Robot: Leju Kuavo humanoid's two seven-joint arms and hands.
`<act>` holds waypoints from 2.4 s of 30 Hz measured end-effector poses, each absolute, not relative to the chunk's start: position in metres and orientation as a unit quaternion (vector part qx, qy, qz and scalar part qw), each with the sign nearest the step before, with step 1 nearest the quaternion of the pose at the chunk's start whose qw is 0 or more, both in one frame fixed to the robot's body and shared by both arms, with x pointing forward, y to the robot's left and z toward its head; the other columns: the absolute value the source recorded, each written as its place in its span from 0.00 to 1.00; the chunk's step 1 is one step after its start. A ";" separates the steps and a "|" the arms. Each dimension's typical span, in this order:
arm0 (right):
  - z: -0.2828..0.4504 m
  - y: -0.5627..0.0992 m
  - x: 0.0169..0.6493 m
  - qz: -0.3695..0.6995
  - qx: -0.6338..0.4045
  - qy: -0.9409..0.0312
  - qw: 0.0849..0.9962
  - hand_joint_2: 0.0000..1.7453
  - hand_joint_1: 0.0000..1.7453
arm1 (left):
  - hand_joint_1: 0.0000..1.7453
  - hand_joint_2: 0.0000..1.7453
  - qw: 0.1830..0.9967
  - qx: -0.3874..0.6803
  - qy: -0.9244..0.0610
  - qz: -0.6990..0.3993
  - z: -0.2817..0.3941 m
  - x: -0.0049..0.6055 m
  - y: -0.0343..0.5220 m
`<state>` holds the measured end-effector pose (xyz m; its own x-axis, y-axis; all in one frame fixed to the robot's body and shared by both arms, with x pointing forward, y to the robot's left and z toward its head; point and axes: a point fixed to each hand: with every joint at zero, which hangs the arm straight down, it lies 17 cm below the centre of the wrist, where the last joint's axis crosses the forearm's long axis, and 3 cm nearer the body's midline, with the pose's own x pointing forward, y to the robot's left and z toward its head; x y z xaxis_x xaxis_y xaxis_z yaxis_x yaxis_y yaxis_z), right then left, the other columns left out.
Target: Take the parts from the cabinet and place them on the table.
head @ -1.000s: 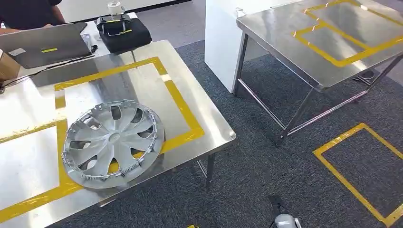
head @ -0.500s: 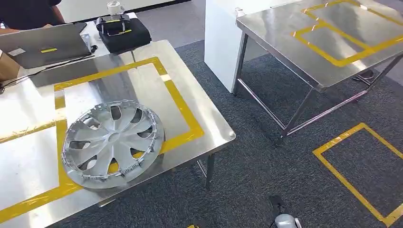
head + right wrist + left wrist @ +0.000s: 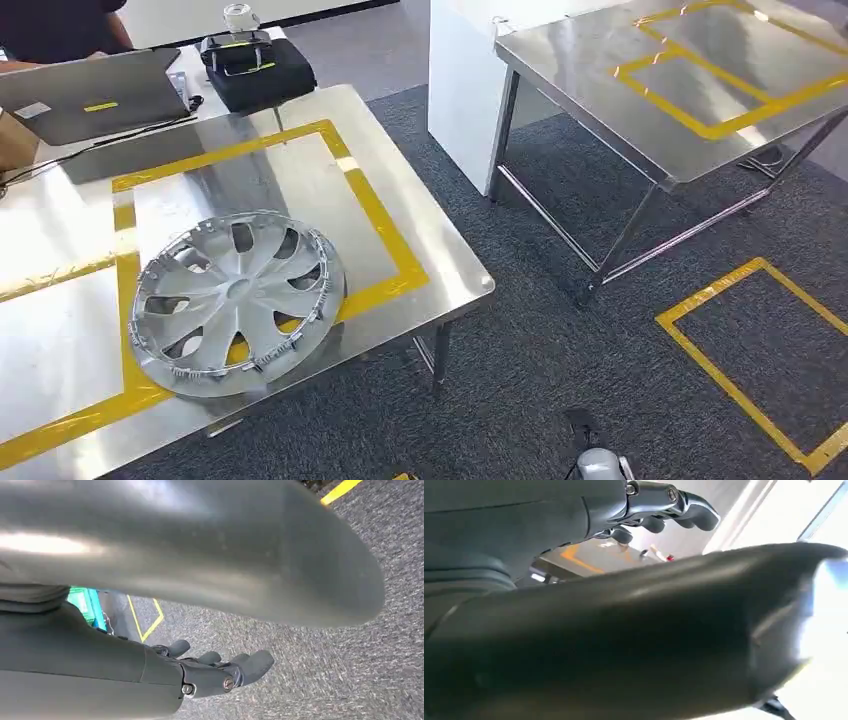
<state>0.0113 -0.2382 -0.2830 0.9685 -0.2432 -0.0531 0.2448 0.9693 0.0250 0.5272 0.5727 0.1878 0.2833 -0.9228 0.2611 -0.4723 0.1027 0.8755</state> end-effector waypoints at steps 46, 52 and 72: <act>-0.281 -0.221 0.022 -0.163 0.024 0.022 0.986 0.00 0.00 | 0.00 0.00 0.141 0.575 -0.803 -0.067 0.510 0.539 0.389; -0.281 -0.222 0.024 -0.173 0.024 0.022 0.984 0.00 0.00 | 0.00 0.00 0.143 0.573 -0.803 -0.076 0.505 0.542 0.382; -0.281 -0.216 0.025 -0.177 0.031 0.022 0.983 0.00 0.00 | 0.00 0.00 0.144 0.573 -0.803 -0.074 0.501 0.538 0.387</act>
<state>0.0247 -0.2156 -0.2805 0.9364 -0.3467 -0.0547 0.3494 0.9355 0.0522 0.5384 0.3868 0.5008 -0.3017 -0.9421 0.1465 -0.8998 0.3322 0.2830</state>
